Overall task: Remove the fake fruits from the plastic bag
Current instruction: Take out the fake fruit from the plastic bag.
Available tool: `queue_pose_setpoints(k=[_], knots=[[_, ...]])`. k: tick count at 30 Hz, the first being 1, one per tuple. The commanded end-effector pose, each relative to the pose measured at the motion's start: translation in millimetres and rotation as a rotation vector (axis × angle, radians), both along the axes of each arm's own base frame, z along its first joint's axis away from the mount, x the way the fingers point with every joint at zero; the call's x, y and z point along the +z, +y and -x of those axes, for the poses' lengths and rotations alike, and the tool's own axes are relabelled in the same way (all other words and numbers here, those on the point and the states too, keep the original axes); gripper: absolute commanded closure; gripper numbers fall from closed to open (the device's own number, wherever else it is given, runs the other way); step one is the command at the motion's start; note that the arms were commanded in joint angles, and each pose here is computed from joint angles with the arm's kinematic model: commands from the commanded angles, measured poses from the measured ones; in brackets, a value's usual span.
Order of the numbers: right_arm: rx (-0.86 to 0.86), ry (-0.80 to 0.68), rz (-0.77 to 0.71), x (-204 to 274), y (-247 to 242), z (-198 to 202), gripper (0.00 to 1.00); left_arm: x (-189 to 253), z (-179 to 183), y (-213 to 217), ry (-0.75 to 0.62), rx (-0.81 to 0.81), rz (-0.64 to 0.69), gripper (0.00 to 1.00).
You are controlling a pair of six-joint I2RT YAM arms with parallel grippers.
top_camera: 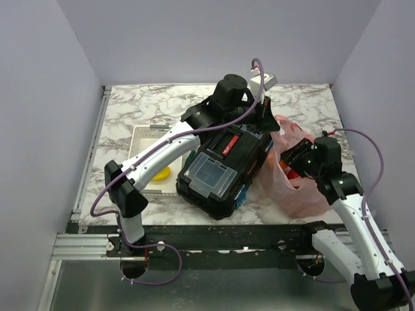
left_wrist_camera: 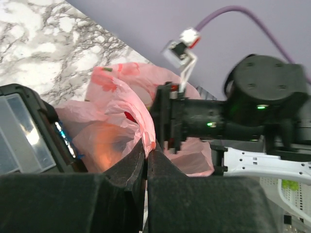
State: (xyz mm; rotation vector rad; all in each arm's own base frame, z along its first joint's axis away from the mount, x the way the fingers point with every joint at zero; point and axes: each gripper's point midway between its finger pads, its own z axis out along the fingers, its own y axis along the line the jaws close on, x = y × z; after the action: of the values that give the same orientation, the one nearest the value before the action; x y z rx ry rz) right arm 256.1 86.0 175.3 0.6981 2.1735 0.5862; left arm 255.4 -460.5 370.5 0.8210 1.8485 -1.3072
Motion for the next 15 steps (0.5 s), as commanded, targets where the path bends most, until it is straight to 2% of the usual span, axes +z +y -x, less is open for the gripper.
queue_pose_setpoints(k=[1,8,15], knots=[[-0.025,-0.034,0.086,25,-17,12,0.76,14,-7,19,-0.061,0.065,-0.004,1.00],[-0.049,-0.165,0.206,82,-37,4,0.76,13,-9,22,-0.062,0.076,-0.010,1.00],[-0.005,-0.315,0.208,153,-31,-1,0.77,11,-9,22,-0.049,0.078,-0.028,1.00]])
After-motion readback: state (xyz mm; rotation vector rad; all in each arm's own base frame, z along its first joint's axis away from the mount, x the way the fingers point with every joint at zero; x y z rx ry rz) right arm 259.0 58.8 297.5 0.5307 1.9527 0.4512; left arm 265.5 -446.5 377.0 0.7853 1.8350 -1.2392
